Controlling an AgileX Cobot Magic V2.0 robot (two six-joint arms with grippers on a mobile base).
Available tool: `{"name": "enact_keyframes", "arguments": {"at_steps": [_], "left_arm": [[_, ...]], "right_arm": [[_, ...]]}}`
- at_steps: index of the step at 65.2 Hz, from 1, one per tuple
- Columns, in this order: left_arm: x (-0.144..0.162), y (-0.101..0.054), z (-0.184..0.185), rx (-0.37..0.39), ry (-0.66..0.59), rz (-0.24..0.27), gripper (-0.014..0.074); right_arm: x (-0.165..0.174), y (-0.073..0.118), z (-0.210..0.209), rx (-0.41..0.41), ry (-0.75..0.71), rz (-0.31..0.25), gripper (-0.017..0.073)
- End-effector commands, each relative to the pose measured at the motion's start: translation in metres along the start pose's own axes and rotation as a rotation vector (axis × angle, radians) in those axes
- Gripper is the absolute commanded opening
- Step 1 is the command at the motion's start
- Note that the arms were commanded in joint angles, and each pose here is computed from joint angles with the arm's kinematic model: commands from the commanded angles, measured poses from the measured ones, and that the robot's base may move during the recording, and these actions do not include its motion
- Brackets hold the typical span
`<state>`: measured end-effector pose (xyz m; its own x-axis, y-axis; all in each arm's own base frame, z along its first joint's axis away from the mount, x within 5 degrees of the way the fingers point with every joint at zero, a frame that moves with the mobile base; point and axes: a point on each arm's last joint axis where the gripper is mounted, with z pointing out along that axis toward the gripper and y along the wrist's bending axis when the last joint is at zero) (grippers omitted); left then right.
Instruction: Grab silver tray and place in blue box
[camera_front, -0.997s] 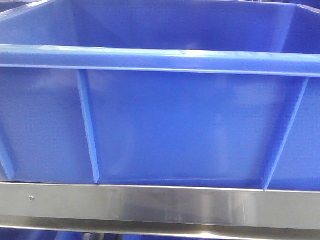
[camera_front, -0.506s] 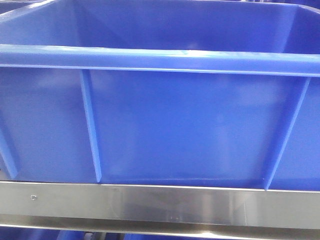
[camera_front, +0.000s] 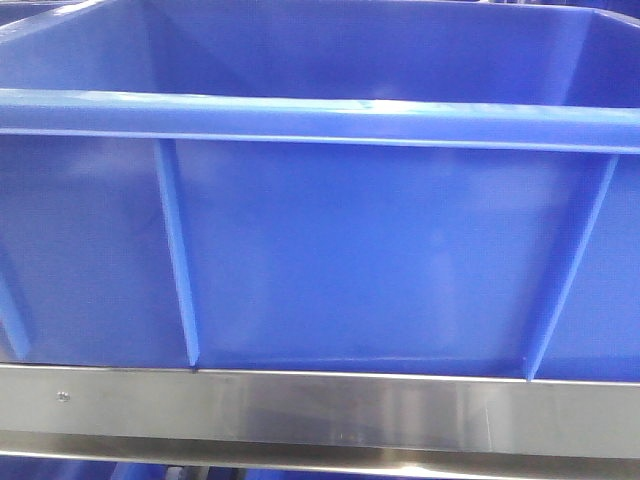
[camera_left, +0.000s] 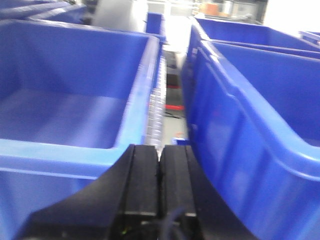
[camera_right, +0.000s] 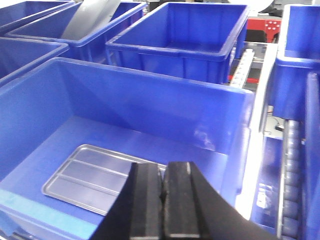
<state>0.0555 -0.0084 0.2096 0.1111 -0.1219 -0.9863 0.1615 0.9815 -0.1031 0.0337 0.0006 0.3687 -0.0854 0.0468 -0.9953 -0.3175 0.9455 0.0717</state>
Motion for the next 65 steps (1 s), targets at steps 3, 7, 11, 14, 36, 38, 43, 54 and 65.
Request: {"name": "enact_keyframes", "arguments": {"at_steps": [3,7,11,14,36,38,43,54,65], "left_arm": [[-0.0099,-0.0024,-0.0022,0.036,-0.105,-0.018,-0.0094],[-0.0099,-0.0025,-0.0022,0.038,-0.105,-0.018,-0.0094],[-0.0099,-0.0025,-0.0022,0.038,-0.105,-0.018,-0.0094],[-0.0099,-0.0025,-0.0022,0.038,-0.105,-0.018,-0.0094],[-0.0099,-0.0025,-0.0022,0.038,-0.105,-0.018,-0.0094],[-0.0099,-0.0025,-0.0022,0.038,-0.105,-0.018,-0.0094],[-0.0099,-0.0025,-0.0022,0.038,-0.105,-0.018,-0.0094],[-0.0099,-0.0025,-0.0022,0.038,-0.105,-0.018,-0.0094],[-0.0099,-0.0025,-0.0022,0.038,-0.105,-0.018,-0.0094]], "right_arm": [[-0.0139,0.0021,-0.0007,-0.017,-0.097,-0.03,0.0056],[-0.0139,0.0021,-0.0007,-0.017,-0.097,-0.03,0.0056],[-0.0139,0.0021,-0.0007,-0.017,-0.097,-0.03,0.0056],[-0.0139,0.0021,-0.0007,-0.017,-0.097,-0.03,0.0056],[-0.0139,0.0021,-0.0007,-0.017,-0.097,-0.03,0.0056],[-0.0139,0.0021,-0.0007,-0.017,-0.097,-0.03,0.0056],[-0.0139,0.002,-0.0007,-0.017,-0.097,-0.031,0.0056],[-0.0122,0.0017,0.0004,-0.012,-0.093,-0.04,0.0056],[-0.0055,0.0013,0.0042,0.0,-0.071,-0.053,0.0056]]}}
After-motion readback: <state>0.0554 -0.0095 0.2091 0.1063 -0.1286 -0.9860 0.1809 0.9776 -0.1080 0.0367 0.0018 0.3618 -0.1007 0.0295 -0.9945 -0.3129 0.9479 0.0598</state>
